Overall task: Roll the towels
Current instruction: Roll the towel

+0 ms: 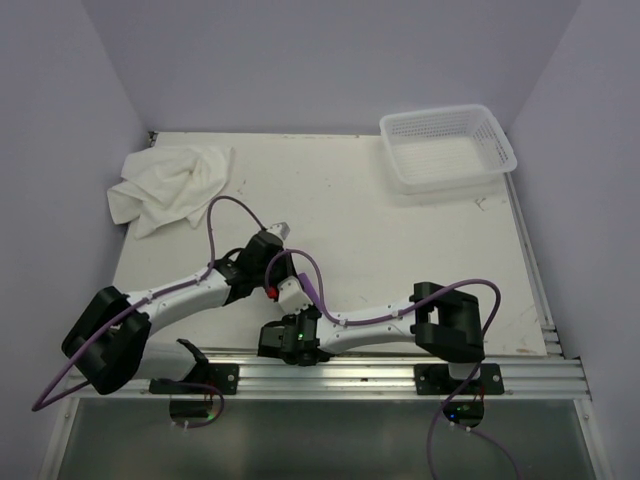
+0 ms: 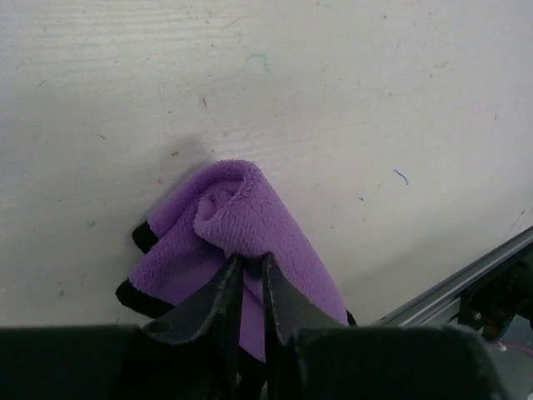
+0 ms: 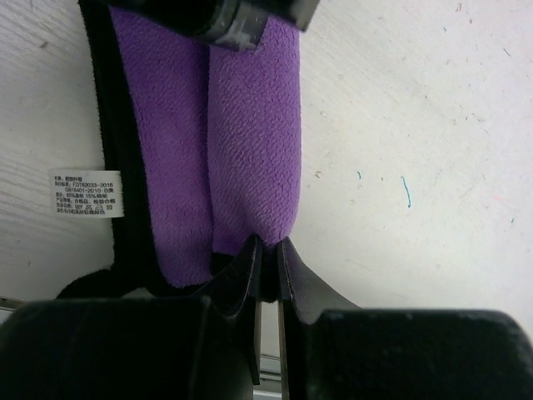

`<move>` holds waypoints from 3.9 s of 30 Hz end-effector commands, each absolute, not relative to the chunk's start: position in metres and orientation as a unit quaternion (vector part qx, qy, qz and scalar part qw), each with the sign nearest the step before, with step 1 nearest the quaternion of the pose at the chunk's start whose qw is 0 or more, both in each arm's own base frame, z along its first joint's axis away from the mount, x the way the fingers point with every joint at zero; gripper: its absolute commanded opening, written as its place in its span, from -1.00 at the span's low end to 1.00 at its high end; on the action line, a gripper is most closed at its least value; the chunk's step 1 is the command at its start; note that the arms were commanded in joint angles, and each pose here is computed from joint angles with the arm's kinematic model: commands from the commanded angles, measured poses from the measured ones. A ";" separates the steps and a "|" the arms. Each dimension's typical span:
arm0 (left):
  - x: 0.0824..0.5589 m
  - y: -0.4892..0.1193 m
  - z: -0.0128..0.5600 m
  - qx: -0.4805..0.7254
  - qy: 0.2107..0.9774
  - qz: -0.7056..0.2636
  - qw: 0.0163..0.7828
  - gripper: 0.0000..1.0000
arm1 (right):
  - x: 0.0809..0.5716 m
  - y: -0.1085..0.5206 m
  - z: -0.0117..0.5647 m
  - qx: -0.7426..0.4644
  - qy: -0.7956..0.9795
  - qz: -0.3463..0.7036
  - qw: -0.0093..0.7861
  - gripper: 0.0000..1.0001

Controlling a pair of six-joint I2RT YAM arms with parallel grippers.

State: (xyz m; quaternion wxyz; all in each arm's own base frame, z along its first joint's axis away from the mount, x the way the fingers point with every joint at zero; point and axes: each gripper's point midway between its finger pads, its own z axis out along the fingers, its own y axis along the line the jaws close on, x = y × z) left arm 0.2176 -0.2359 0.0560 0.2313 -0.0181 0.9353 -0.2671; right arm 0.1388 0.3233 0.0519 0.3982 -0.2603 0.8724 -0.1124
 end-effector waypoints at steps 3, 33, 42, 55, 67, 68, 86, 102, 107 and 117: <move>0.227 -0.239 0.052 -0.028 0.929 -0.270 0.253 -0.72 | 0.138 0.326 0.058 -0.264 0.864 -0.122 0.412 -1.00; 0.210 -0.209 0.013 -0.127 0.911 -0.279 0.277 -1.00 | 0.111 0.330 0.051 -0.262 0.886 -0.061 0.377 -0.67; 0.205 -0.198 0.001 -0.135 0.908 -0.271 0.289 -1.00 | 0.096 0.336 0.065 -0.247 0.899 0.034 0.359 -0.32; 0.197 -0.190 -0.009 -0.129 0.905 -0.274 0.298 -1.00 | 0.079 0.345 0.089 -0.229 0.894 0.192 0.333 0.18; 0.191 -0.187 -0.008 -0.118 0.901 -0.283 0.307 -1.00 | 0.141 0.321 0.083 -0.043 0.904 0.343 0.251 0.31; 0.190 -0.187 -0.009 -0.117 0.900 -0.287 0.307 -1.00 | 0.141 0.317 0.073 -0.017 0.907 0.360 0.217 0.32; 0.180 -0.180 -0.018 -0.114 0.900 -0.290 0.305 -1.00 | 0.144 0.344 0.053 0.030 0.886 0.441 0.143 0.31; 0.179 -0.175 -0.021 -0.124 0.901 -0.280 0.307 -1.00 | 0.122 0.341 0.032 -0.043 0.919 0.354 0.168 -0.02; 0.179 -0.171 -0.023 -0.129 0.902 -0.272 0.309 -1.00 | 0.115 0.340 0.034 -0.079 0.928 0.313 0.186 -0.13; 0.184 -0.173 -0.009 -0.137 0.893 -0.282 0.322 -0.54 | 0.120 0.337 0.043 -0.115 0.933 0.255 0.225 -0.68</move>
